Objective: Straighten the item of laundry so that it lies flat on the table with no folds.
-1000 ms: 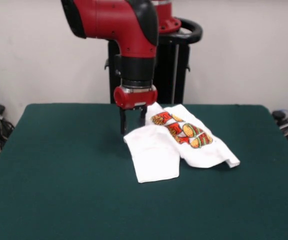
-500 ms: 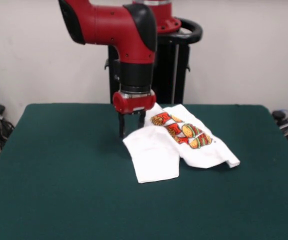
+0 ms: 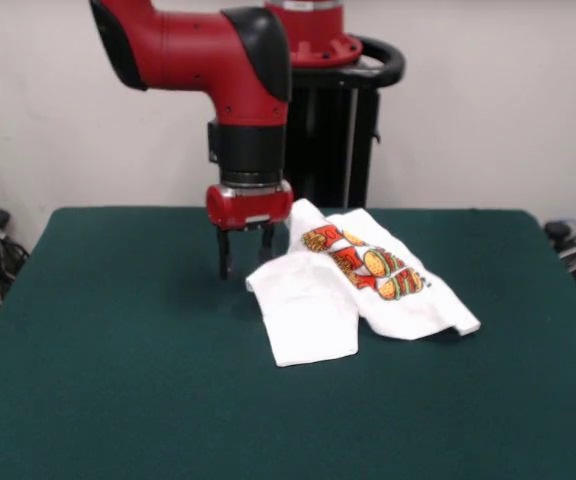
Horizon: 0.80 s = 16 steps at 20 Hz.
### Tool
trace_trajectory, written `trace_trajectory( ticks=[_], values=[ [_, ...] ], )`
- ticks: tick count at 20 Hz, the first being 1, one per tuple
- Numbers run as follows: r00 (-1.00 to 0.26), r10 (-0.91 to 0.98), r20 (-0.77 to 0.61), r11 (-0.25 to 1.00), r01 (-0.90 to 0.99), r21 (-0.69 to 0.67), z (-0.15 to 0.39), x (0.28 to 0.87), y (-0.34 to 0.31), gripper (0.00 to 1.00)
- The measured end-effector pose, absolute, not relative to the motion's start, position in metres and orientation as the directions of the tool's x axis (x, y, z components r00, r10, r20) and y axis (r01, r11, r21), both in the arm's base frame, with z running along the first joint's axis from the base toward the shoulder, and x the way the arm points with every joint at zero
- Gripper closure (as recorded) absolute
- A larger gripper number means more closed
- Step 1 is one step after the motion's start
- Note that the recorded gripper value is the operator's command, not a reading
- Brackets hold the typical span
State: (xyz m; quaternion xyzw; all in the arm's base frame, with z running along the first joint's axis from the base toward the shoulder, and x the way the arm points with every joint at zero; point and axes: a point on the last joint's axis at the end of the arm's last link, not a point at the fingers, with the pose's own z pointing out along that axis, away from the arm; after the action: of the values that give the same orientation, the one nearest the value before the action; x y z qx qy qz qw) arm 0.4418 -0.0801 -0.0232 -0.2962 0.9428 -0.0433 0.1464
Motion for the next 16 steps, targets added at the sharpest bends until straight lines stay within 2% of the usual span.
trace_trajectory(
  ticks=[7,16],
  values=[
    [-0.785,-0.534,-0.312,0.844,-0.514,-0.151,-0.018,0.453,-0.102,0.0],
    [-0.778,-0.515,-0.361,0.843,-0.536,-0.049,-0.013,0.469,-0.085,0.0]
  ],
)
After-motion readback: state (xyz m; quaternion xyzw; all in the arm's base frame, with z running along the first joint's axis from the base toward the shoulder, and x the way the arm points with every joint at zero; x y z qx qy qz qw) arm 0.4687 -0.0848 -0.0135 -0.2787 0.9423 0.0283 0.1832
